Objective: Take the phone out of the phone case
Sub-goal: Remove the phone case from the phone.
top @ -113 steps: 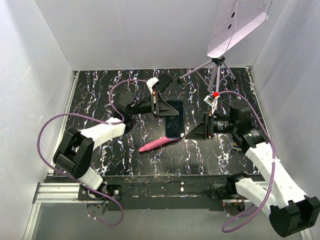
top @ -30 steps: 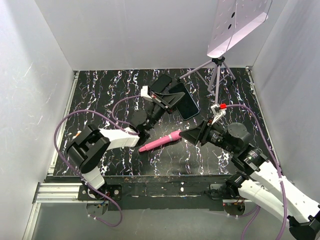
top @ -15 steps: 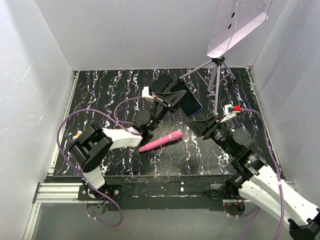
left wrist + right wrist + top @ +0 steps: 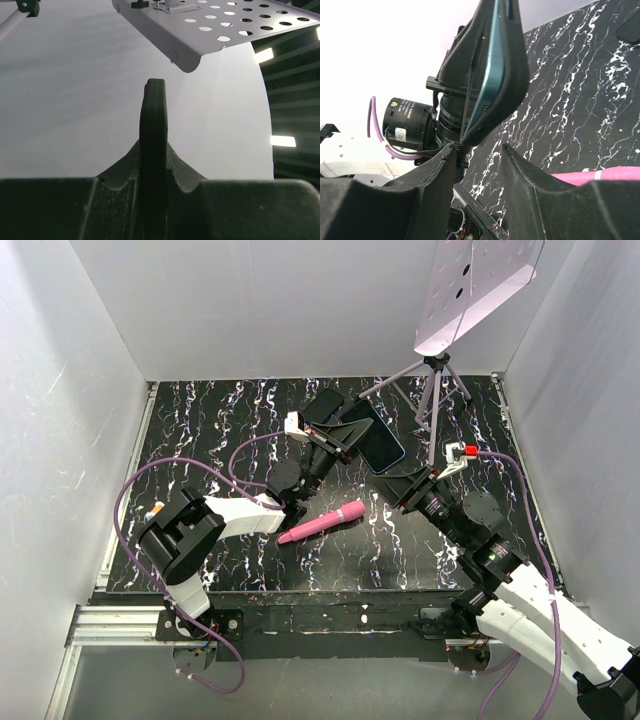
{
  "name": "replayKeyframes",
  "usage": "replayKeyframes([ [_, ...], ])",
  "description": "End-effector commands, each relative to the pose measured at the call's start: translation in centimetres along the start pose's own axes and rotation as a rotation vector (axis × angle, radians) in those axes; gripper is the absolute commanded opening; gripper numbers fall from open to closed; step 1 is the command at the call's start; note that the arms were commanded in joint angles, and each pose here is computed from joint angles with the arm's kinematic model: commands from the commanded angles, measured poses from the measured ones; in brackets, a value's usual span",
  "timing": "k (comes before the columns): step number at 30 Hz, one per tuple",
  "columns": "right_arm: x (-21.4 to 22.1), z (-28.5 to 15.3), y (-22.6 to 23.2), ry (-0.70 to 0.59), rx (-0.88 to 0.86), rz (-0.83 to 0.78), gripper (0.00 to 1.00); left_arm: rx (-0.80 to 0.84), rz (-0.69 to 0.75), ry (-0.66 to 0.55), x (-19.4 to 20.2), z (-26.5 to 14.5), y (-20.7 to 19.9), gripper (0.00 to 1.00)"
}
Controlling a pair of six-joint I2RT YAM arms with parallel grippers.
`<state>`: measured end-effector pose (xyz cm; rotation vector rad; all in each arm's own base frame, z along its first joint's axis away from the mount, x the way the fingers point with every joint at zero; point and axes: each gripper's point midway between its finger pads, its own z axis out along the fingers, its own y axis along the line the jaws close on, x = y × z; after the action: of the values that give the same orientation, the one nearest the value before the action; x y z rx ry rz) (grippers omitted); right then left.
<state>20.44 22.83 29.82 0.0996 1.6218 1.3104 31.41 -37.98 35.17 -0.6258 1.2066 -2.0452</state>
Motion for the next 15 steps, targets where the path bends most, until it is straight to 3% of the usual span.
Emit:
replayKeyframes([
  [1, -2.9, 0.1, 3.9, -0.075, -0.119, -0.016, 0.48, 0.336, -0.058, -0.002, 0.0, -0.6, -9.7, 0.0],
  [9, -2.7, 0.4, 3.2, -0.074, -0.092, -0.019, 0.42, 0.346, -0.07, 0.014, 0.5, -0.8, -10.3, 0.0],
  [15, -2.5, 0.8, 2.2, -0.068, -0.065, -0.035, 0.31, 0.363, -0.086, 0.026, 0.8, -1.3, -11.3, 0.0],
])
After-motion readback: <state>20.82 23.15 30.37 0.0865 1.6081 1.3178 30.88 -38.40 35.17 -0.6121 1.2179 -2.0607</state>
